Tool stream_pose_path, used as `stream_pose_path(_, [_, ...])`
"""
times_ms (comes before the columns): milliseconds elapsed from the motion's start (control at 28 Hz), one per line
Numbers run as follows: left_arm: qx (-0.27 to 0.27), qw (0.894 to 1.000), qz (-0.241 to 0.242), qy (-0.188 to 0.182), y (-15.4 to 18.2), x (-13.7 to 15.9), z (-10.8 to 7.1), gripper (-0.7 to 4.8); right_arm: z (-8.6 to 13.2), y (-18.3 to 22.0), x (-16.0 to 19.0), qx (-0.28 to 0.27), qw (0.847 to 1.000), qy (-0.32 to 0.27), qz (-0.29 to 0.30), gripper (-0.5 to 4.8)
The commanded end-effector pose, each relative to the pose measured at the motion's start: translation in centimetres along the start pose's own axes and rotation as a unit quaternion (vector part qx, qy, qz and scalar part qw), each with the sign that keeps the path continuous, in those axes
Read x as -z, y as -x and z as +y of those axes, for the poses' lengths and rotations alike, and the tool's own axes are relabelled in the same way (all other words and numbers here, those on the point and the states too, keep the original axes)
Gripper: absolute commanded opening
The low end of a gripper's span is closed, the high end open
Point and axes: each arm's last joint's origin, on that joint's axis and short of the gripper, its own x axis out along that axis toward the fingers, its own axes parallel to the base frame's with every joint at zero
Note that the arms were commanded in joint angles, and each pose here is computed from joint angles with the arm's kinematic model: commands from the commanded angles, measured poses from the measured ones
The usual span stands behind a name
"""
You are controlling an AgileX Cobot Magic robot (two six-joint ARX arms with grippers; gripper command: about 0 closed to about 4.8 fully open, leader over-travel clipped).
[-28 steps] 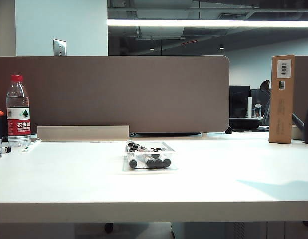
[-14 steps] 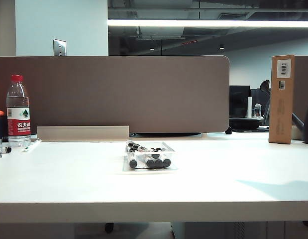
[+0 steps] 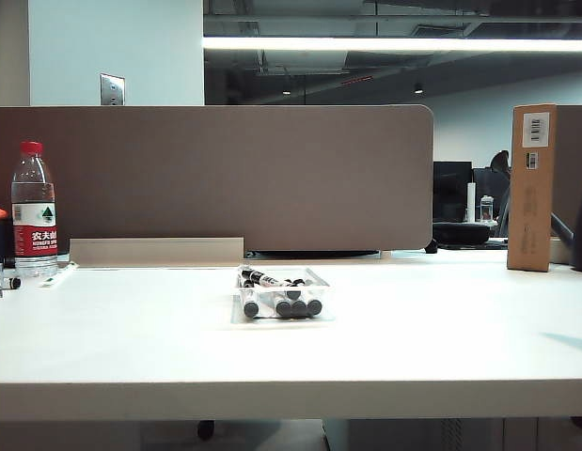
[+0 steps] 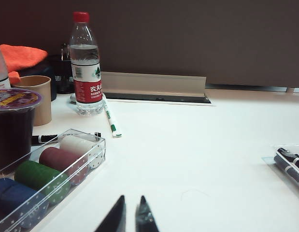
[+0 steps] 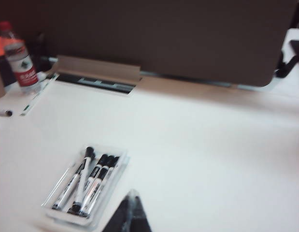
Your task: Pick up the markers scattered on the table and put them into the packaging box, making sure the markers fit the shape of the box's grooves.
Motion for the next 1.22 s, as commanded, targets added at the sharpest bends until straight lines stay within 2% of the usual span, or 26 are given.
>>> stream_pose_path(36, [0.002, 1.000, -0.009, -0.002, 0.0, -0.3, 0.0, 0.34, -0.9, 1.3, -0.2, 0.031, 0.999, 0.003, -0.031, -0.06])
stream_pose_path(179, [0.003, 1.000, -0.009, -0.002, 0.0, -0.3, 0.0, 0.34, -1.8, 2.4, 0.5, 0.089, 0.993, 0.012, -0.081, -0.06])
stream_pose_path(358, [0.002, 1.000, -0.009, -0.002, 0.0, -0.3, 0.0, 0.34, -2.3, 3.1, 2.6, 0.125, 0.983, 0.024, -0.133, -0.06])
stream_pose_path(465, [0.003, 1.000, -0.009, -0.002, 0.0, -0.3, 0.0, 0.34, -2.5, 3.5, 4.9, 0.135, 0.981, 0.025, -0.139, -0.06])
stream_pose_path(608, [0.003, 1.000, -0.009, -0.002, 0.0, -0.3, 0.0, 0.34, -2.8, 3.7, 11.6, 0.148, 0.981, 0.023, -0.126, -0.06])
stream_pose_path(715, [0.003, 1.000, -0.009, -0.002, 0.0, -0.3, 0.0, 0.34, -2.7, 3.9, 13.3, 0.131, 0.982, 0.027, -0.130, -0.06])
stream_pose_path(894, [0.002, 1.000, -0.008, -0.002, 0.0, -0.3, 0.0, 0.34, -3.1, 4.1, 14.9, 0.145, 0.979, 0.032, -0.139, -0.06])
stream_pose_path(1216, [0.003, 1.000, -0.009, -0.002, 0.0, -0.3, 0.0, 0.34, -3.5, 4.4, 15.3, 0.195, 0.970, 0.025, -0.144, -0.06])
